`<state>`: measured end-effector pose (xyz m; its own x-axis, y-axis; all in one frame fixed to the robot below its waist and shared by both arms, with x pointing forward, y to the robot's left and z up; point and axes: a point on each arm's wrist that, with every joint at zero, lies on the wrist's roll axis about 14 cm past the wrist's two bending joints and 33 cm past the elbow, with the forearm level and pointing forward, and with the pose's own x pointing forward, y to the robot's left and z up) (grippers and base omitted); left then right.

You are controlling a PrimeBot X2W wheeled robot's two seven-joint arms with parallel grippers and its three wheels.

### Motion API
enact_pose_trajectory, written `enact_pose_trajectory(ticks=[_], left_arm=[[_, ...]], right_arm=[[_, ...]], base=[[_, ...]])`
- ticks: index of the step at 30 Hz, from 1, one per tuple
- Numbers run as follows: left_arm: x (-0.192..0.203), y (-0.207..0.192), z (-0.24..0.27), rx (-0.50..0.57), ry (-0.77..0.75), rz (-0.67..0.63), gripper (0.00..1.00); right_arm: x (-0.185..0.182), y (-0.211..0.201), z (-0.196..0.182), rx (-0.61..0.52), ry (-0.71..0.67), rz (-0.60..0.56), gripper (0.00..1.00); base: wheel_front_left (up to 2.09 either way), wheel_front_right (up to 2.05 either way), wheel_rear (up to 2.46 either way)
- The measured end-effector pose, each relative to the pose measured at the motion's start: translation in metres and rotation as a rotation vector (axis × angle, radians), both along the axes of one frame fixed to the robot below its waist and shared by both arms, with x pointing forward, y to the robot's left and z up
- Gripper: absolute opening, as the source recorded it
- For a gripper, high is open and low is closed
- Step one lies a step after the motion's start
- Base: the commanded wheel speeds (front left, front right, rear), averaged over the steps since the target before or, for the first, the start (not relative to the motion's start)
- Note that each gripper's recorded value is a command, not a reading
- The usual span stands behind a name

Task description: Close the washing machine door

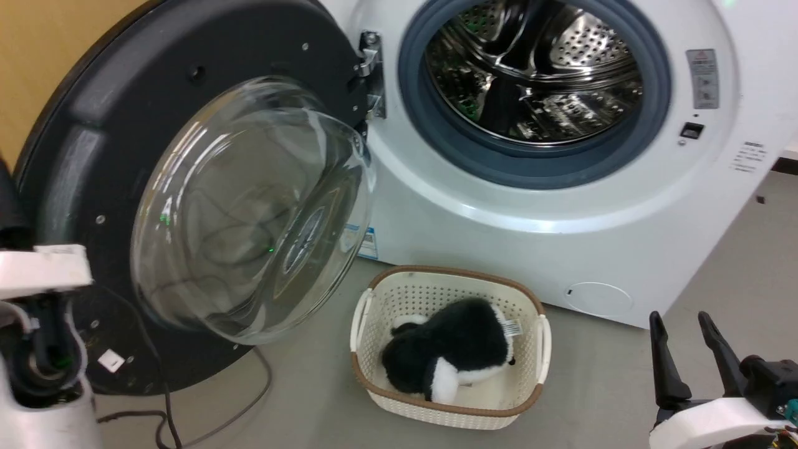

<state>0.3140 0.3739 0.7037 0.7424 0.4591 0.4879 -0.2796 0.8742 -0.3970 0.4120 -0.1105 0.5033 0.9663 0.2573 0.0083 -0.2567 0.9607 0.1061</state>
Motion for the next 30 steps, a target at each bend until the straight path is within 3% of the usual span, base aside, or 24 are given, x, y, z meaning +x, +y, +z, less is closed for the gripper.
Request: enact_pose_trajectory(ticks=[8, 15, 23, 30], left_arm=[[-0.023, 0.051, -0.023, -0.159, 0.017, 0.081, 0.00], [-0.029, 0.076, -0.066, -0.414, 0.063, 0.037, 0.00], [-0.037, 0.088, -0.119, -0.610, 0.141, -0.001, 0.00], [-0.043, 0.076, -0.160, -0.731, 0.232, -0.079, 0.00]], right_arm=[[0.006, 0.012, -0.013, 0.011, 0.030, 0.028, 1.00], [0.011, 0.017, -0.023, 0.022, 0.049, 0.038, 1.00], [0.017, 0.023, -0.030, 0.034, 0.061, 0.048, 1.00], [0.021, 0.025, -0.034, 0.044, 0.063, 0.047, 1.00]], base=[[0.00, 0.00, 0.00], [0.00, 0.00, 0.00], [0.00, 0.00, 0.00], [0.00, 0.00, 0.00]])
